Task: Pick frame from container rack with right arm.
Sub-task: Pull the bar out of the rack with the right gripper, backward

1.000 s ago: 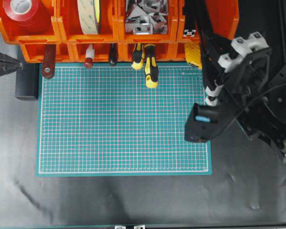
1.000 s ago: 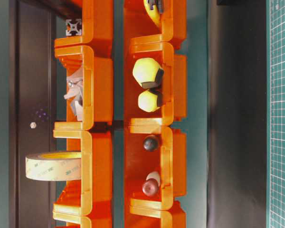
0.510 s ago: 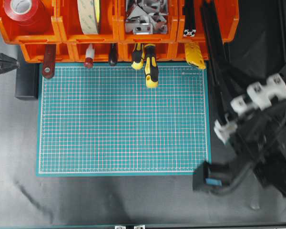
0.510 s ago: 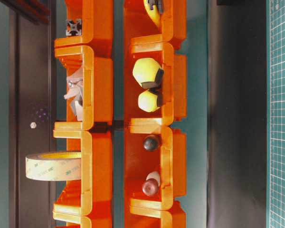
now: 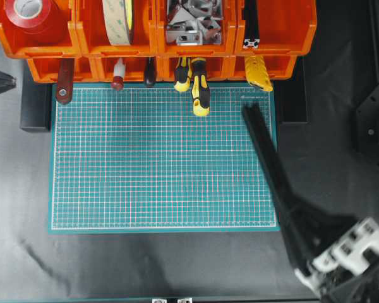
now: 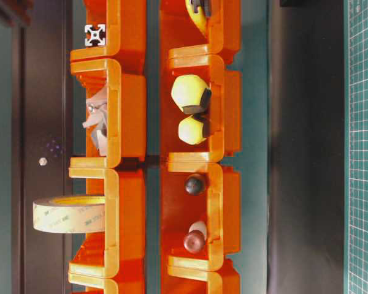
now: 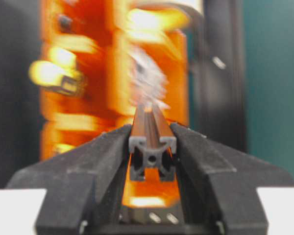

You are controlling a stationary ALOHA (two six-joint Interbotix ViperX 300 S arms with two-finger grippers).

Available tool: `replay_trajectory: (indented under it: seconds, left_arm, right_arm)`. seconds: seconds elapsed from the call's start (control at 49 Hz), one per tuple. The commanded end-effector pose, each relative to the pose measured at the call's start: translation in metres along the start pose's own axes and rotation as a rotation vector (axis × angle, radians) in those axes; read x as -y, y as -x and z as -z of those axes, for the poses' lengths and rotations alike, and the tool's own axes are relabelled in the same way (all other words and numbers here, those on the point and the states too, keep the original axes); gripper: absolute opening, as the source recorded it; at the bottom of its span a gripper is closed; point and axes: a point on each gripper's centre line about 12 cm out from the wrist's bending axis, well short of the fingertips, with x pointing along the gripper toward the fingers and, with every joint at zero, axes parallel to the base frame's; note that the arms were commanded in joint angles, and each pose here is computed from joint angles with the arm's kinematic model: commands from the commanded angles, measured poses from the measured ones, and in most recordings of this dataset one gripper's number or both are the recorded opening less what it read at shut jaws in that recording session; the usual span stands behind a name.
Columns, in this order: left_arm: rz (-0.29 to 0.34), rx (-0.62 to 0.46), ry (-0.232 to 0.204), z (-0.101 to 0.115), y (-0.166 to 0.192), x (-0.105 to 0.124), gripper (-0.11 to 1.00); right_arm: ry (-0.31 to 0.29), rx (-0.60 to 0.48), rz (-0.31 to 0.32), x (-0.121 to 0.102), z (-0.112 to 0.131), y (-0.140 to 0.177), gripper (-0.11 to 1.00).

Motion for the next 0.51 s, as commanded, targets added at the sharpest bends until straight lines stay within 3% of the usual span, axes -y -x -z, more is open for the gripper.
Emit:
replay_trajectory:
  seconds: [0.0, 0.245, 0.49]
  left_arm:
    - [-0.002, 0.034, 0.008, -0.016, 0.003, 0.001, 0.00]
    - [-0.002, 0.059, 0.040, -0.024, 0.007, 0.001, 0.00]
    - [-0.002, 0.053, 0.063, -0.024, 0.005, 0.001, 0.00]
  right_arm:
    - [-0.010, 0.063, -0.081, -0.004, -0.007, 0.007, 0.26]
    - [0.050, 0.176, -0.199, -0.040, -0.019, 0.002, 0.26]
    - [0.119, 0.195, -0.291, -0.086, -0.015, -0.034, 0.26]
